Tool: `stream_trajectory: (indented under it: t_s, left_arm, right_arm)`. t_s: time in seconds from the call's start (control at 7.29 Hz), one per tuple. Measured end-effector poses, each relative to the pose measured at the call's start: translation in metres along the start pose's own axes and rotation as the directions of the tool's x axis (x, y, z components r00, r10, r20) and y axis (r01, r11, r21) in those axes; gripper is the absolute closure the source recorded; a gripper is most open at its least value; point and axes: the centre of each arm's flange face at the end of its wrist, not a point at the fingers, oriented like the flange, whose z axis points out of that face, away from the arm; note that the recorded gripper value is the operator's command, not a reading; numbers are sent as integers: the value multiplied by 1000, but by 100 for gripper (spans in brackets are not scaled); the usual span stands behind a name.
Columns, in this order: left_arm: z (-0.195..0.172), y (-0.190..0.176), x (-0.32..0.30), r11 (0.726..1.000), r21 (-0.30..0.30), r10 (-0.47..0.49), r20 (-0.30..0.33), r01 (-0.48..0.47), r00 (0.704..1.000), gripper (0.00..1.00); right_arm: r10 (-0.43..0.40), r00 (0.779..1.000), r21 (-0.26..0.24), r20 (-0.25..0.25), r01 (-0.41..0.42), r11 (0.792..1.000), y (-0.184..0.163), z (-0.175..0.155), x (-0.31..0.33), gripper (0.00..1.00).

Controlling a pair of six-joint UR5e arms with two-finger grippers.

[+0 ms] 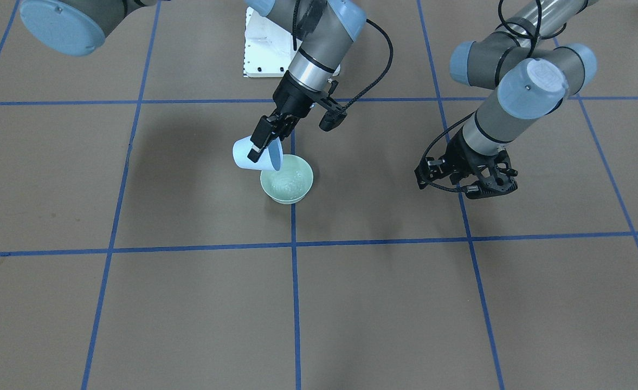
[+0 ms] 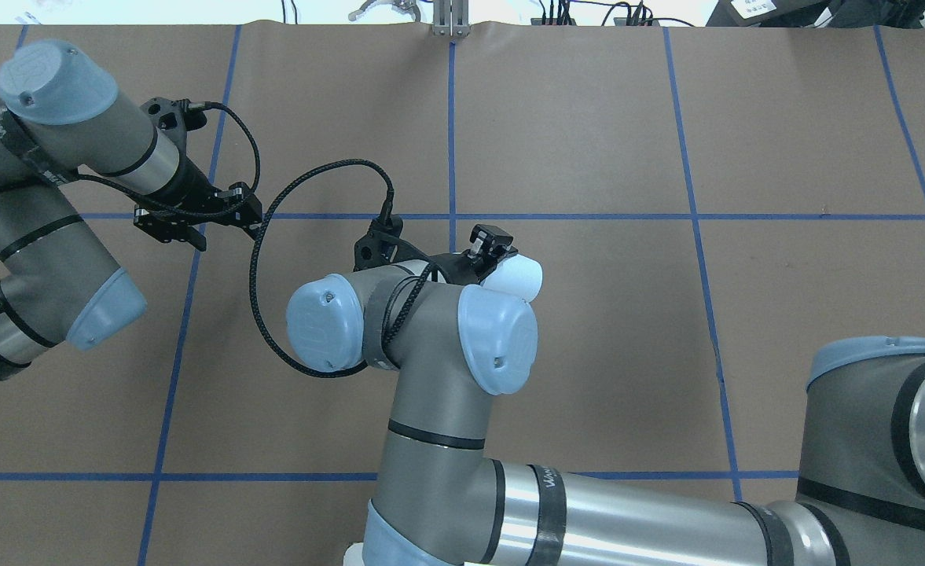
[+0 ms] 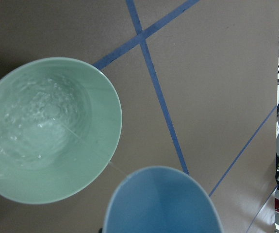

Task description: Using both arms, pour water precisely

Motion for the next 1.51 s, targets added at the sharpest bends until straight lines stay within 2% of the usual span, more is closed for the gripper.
stream_trajectory:
  t_s: [0.14, 0.27, 0.41, 0.55, 0.69, 0.82, 1.1, 1.51]
  left_arm:
    - [-1, 0, 0, 1000, 0, 0, -1, 0, 1000, 19]
    - [-1, 0, 1, 1000, 1, 0, -1, 0, 1000, 19]
    - [-1, 0, 1, 1000, 1, -1, -1, 1, 1000, 19]
    - [-1, 1, 1, 1000, 1, -1, -1, 1, 1000, 19]
    - [-2, 1, 1, 1000, 1, -1, -1, 1, 1000, 19]
    - [-1, 1, 1, 1000, -1, -2, -1, 2, 1000, 18]
    - [1, 1, 0, 1000, -5, -7, 3, 7, 1000, 18]
    - [3, 1, -3, 1000, -8, -8, 9, 8, 1000, 18]
  right_arm:
    - [90, 995, 57, 50, -93, 994, 21, -2, 13, 76]
    - [181, 977, 113, 113, -194, 974, 44, -3, 31, 76]
    - [292, 934, 172, 204, -328, 929, 71, 3, 48, 76]
    - [379, 874, 210, 303, -449, 869, 97, 20, 59, 76]
    - [420, 823, 226, 384, -524, 821, 120, 43, 71, 76]
    - [441, 785, 230, 435, -570, 788, 145, 66, 89, 76]
    - [481, 721, 243, 498, -649, 721, 216, 122, 128, 75]
    - [514, 644, 291, 567, -740, 606, 355, 235, 187, 72]
